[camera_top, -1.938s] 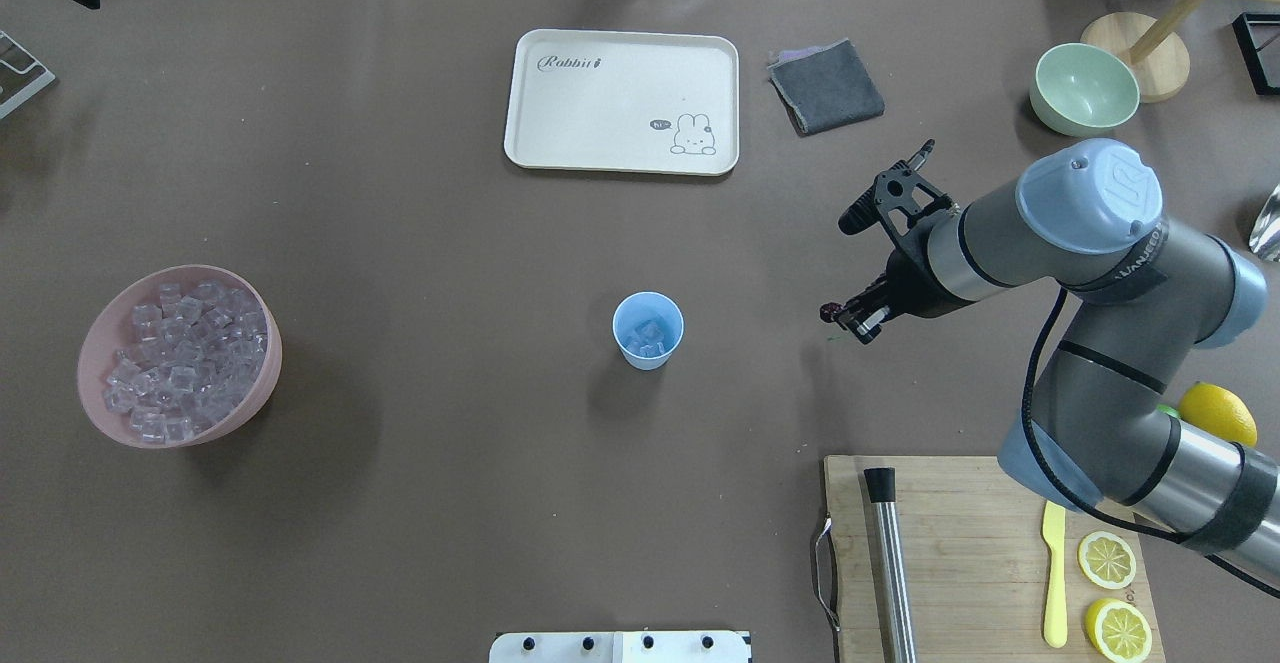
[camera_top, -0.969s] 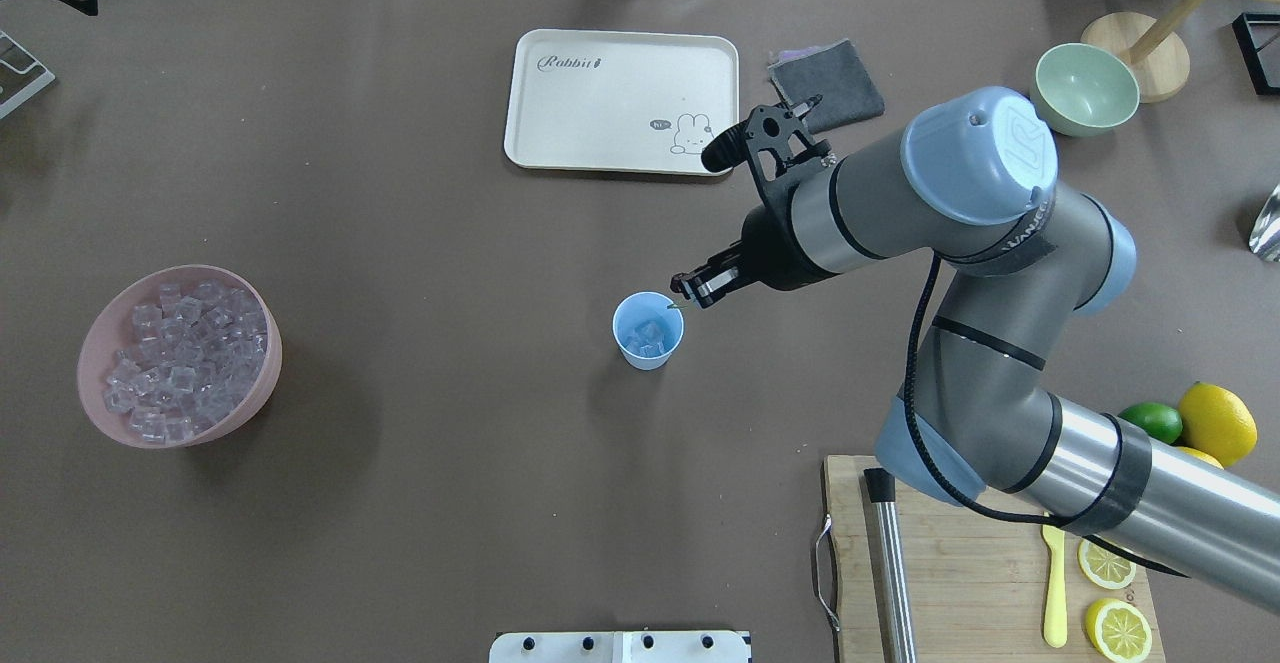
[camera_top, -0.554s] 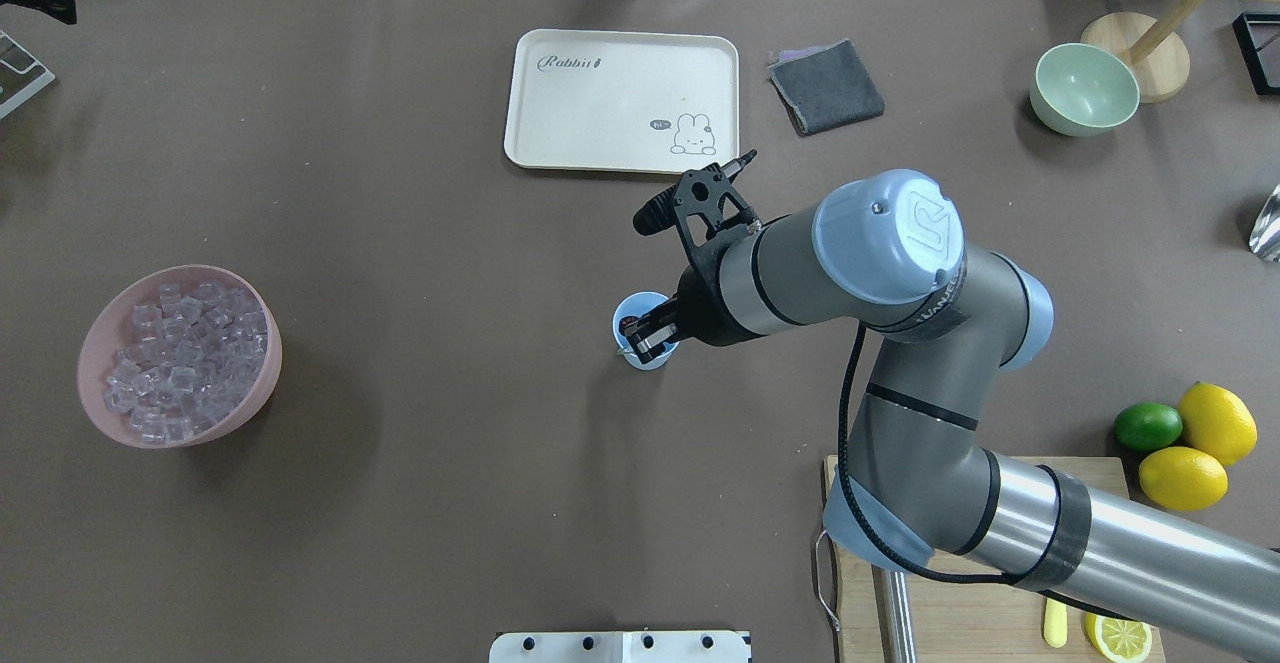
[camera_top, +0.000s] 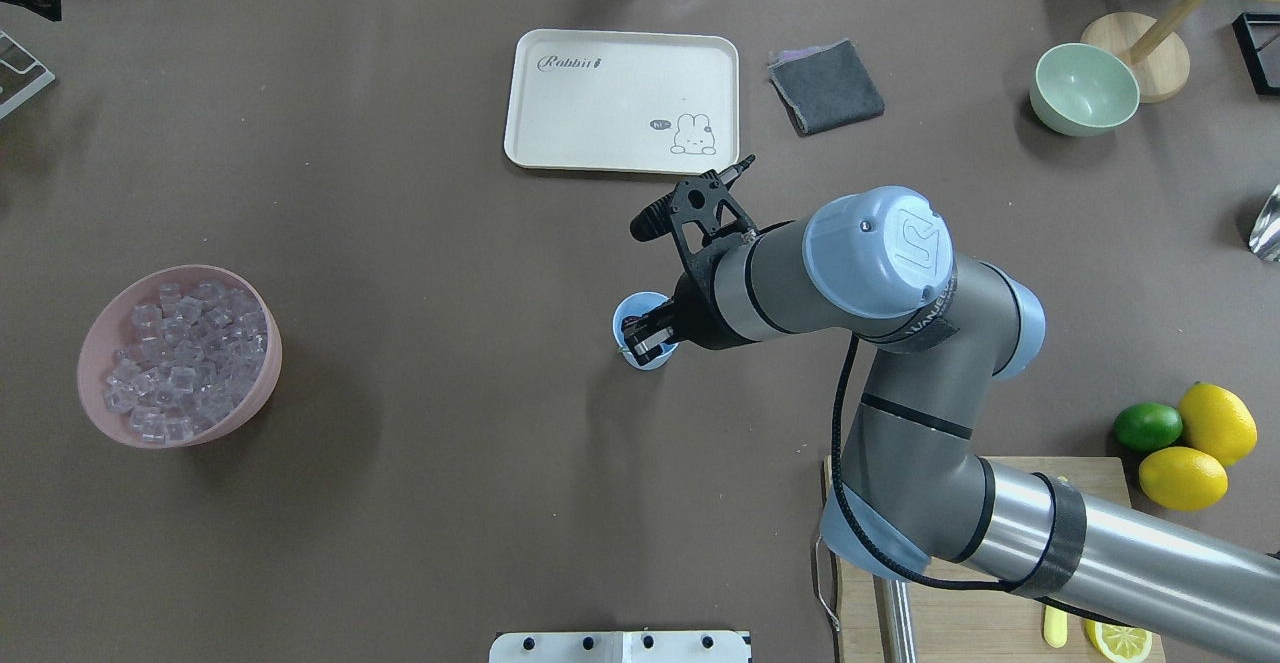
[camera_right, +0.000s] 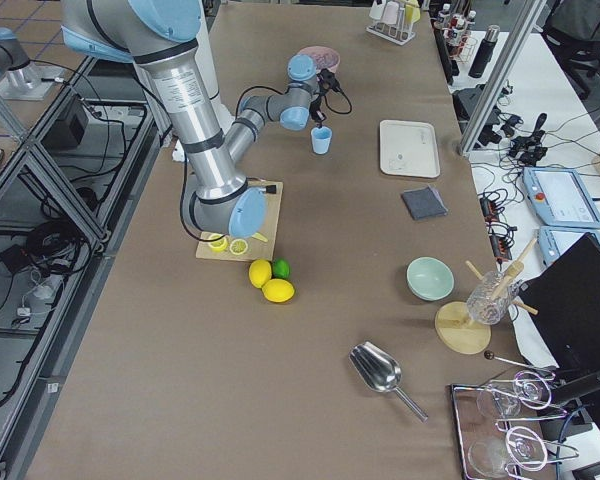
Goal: Put ice and cherries in cup
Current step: 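Lower the cherries into the cup and open the right gripper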
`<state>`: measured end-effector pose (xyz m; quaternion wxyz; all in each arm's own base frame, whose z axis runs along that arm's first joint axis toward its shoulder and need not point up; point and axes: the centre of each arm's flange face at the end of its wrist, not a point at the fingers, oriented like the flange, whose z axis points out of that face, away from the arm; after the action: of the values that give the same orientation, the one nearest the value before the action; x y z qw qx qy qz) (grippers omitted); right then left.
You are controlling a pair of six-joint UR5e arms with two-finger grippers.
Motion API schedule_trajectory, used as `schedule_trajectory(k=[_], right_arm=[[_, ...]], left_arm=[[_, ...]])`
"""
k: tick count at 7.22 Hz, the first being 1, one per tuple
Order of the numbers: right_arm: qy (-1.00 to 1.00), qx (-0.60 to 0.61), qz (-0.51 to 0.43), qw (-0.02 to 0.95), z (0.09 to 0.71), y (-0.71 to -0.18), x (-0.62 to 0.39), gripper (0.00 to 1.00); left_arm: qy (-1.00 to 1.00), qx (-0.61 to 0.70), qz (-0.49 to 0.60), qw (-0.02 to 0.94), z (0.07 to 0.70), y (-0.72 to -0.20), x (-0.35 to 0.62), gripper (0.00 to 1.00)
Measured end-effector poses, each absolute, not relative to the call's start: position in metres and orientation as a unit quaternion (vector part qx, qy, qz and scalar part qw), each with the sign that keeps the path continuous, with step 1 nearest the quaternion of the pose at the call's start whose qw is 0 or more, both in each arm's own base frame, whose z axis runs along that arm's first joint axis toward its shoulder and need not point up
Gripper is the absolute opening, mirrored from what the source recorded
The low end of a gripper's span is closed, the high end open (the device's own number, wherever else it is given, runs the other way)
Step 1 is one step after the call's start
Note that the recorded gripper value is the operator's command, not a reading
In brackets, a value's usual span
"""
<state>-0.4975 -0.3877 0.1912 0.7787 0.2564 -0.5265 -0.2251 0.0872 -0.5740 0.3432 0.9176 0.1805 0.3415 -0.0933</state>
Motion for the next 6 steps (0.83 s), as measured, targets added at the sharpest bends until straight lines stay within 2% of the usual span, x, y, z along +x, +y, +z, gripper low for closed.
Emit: schedule_trajectory(k=[3,4,5,6], right_arm=[[-0.516,0.253,-0.213,0.79,0.203,-0.396,-0.504,0.06],[-0.513,0.251,-0.211,0.793,0.207,-0.398,-0.507,0.12],[-0.51,0.25,-0.209,0.796,0.21,-0.399,-0.509,0.83],[-0.508,0.25,-0.208,0.798,0.212,-0.4,-0.51,1.0]], left_arm=[[0.341,0.18,-0.094,0.918,0.344,-0.575,0.086,0.98],[0.34,0.18,-0.094,0.918,0.343,-0.575,0.086,0.98],[0.34,0.18,-0.095,0.918,0.343,-0.575,0.086,0.98],[0.34,0.18,-0.095,0.918,0.343,-0.576,0.086,0.98]])
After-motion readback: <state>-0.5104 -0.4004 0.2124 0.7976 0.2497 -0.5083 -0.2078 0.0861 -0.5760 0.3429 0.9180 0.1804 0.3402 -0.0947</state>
